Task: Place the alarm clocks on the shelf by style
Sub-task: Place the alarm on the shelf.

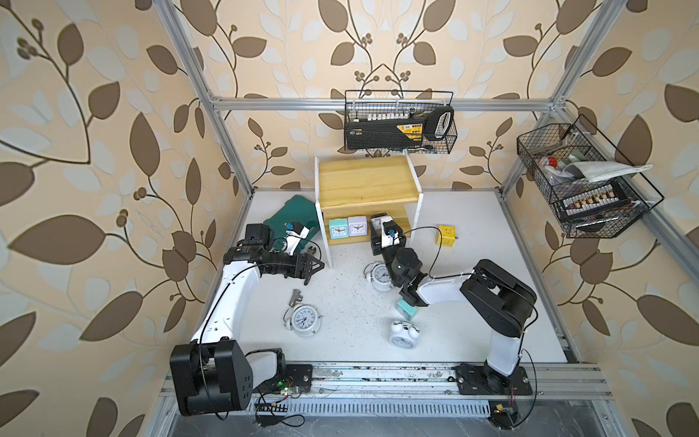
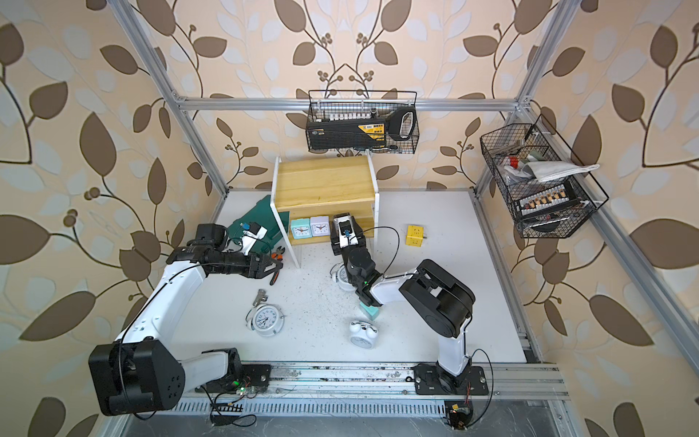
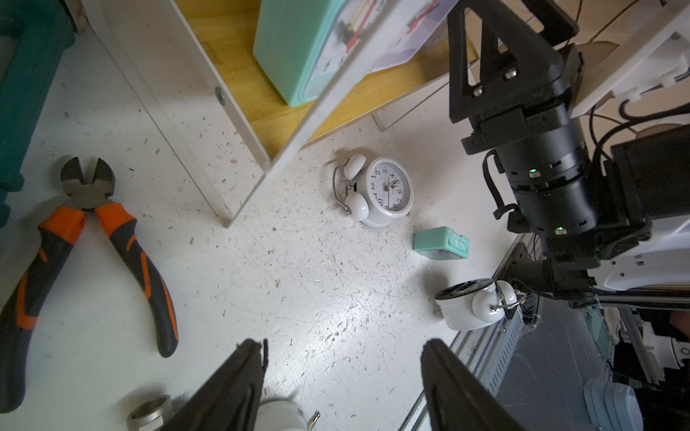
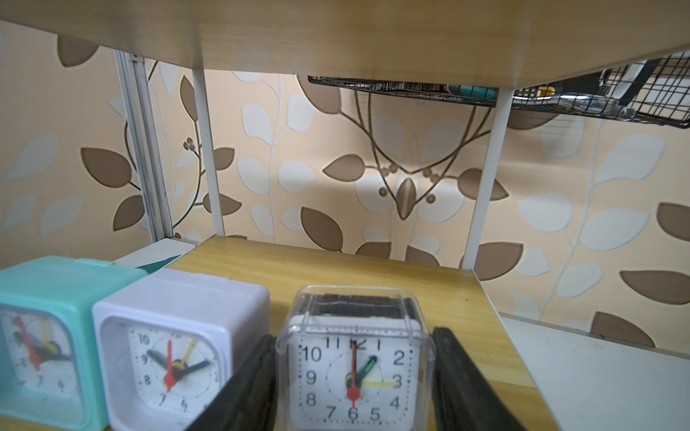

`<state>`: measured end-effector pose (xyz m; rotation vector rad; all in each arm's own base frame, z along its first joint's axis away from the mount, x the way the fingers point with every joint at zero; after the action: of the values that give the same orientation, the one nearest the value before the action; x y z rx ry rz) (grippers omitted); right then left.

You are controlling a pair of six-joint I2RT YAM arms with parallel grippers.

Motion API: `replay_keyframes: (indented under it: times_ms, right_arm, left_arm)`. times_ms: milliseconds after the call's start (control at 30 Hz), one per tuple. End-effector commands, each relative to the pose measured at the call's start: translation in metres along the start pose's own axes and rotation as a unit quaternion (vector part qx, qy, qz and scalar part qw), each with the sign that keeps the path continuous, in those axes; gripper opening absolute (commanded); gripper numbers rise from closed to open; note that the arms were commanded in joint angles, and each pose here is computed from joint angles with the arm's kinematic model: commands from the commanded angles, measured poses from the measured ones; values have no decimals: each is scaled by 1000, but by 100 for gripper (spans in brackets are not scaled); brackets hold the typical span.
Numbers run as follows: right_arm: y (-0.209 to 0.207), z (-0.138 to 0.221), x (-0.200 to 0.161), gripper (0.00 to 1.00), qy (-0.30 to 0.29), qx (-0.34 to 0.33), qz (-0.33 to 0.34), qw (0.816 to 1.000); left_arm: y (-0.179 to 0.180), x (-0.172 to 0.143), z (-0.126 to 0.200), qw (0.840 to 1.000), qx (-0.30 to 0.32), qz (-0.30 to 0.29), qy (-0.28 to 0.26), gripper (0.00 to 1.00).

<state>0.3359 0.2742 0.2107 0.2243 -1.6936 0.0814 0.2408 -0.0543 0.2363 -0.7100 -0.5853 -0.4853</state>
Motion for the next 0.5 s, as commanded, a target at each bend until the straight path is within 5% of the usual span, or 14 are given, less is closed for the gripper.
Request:
replay_keyframes:
  times_ms: [0, 467]
  right_arm:
    - [3, -6, 0, 48, -1, -3, -11, 1000]
    - [1, -2, 1, 62, 16, 6, -16, 1000]
  left_arm:
    - [-4, 0, 1, 1000, -15, -9, -6, 70]
    - [-4, 1, 2, 1000, -14, -11, -8, 71]
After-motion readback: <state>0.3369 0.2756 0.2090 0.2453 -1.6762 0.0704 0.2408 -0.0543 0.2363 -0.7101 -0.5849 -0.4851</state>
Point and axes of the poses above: each gripper's point midway between its finger pads, its own z axis back along the fingers, its own y axis along the line the jaws close on, x = y × z, the point moved 8 cm from there along z, back along the fingers, and after that the axes turned 7 degrees about -z, right-handed, at the moved point
